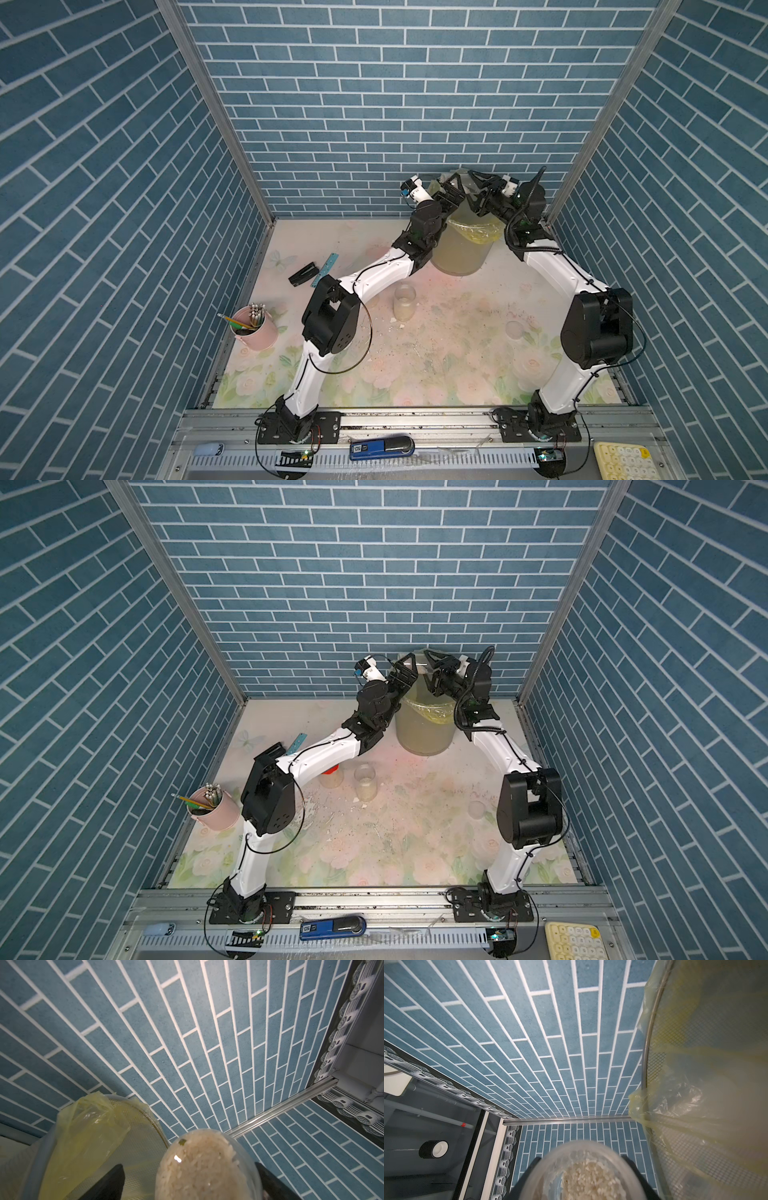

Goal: Empty moldy rice from jars
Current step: Pour the moldy rice from the jar into the trash bin.

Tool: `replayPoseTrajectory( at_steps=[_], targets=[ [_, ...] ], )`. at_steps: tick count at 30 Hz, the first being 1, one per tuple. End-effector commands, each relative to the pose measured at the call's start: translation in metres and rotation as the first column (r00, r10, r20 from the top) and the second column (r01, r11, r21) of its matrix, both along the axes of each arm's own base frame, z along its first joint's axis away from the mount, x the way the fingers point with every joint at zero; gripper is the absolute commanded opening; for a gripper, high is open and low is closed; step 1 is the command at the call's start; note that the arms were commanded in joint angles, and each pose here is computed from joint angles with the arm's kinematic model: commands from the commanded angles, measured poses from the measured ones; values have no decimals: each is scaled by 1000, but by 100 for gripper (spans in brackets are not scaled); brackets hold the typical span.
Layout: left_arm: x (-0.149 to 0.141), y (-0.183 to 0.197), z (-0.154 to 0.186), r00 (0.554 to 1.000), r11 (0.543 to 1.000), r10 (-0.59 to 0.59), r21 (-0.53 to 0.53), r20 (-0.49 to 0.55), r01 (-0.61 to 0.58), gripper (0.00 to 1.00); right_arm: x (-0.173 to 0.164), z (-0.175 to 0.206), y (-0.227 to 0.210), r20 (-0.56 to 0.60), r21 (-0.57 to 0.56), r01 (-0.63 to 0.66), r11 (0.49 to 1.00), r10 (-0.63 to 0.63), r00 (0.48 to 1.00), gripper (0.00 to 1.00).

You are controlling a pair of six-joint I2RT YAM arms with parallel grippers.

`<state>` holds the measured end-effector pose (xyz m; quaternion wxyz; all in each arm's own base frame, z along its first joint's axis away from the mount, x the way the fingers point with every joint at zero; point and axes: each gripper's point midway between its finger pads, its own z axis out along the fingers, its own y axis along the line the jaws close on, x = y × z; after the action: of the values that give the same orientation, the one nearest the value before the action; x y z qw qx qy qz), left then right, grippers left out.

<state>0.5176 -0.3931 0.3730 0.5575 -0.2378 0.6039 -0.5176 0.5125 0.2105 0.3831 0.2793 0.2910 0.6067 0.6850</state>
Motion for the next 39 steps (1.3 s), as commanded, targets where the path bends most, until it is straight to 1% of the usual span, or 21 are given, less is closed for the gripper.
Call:
replayPoseTrajectory(
  at_steps=[1, 4, 9, 15, 18, 24, 26, 29, 32, 39],
  targets=[
    [-5, 2, -18, 993, 997, 11, 82, -119, -1, 96, -19, 36, 0, 84, 54, -24, 998, 20, 996, 0],
    [-7, 7, -17, 992, 997, 27, 79, -126, -17, 97, -20, 39, 3, 85, 54, -38, 998, 33, 996, 0],
    [-6, 10, -6, 995, 998, 35, 59, -95, -30, 97, -24, 43, 6, 95, 57, -48, 997, 42, 995, 0],
    [-3, 2, 8, 999, 1000, 8, 23, -45, -7, 97, -27, 43, 8, 95, 60, -54, 997, 48, 994, 0],
    [-2, -1, 12, 1000, 1000, 2, 25, -23, -2, 98, -28, 41, 9, 93, 64, -57, 996, 51, 994, 0],
    [-3, -6, 16, 1000, 1000, -15, 24, -12, 16, 99, -30, 40, 10, 91, 72, -61, 996, 55, 994, 0],
    [-2, -6, 16, 1000, 1000, -13, 23, -8, 13, 97, -30, 39, 10, 89, 71, -62, 995, 56, 994, 0],
    [-1, -10, 16, 1000, 999, -25, 23, -1, 25, 89, -29, 36, 9, 85, 76, -60, 995, 53, 995, 0],
    [1, -17, 15, 999, 999, -44, 31, -4, 44, 89, -29, 38, 10, 95, 85, -68, 994, 59, 994, 0],
    [1, -21, 10, 998, 998, -56, 40, -11, 57, 85, -31, 41, 10, 102, 85, -74, 994, 65, 993, 0]
  ],
)
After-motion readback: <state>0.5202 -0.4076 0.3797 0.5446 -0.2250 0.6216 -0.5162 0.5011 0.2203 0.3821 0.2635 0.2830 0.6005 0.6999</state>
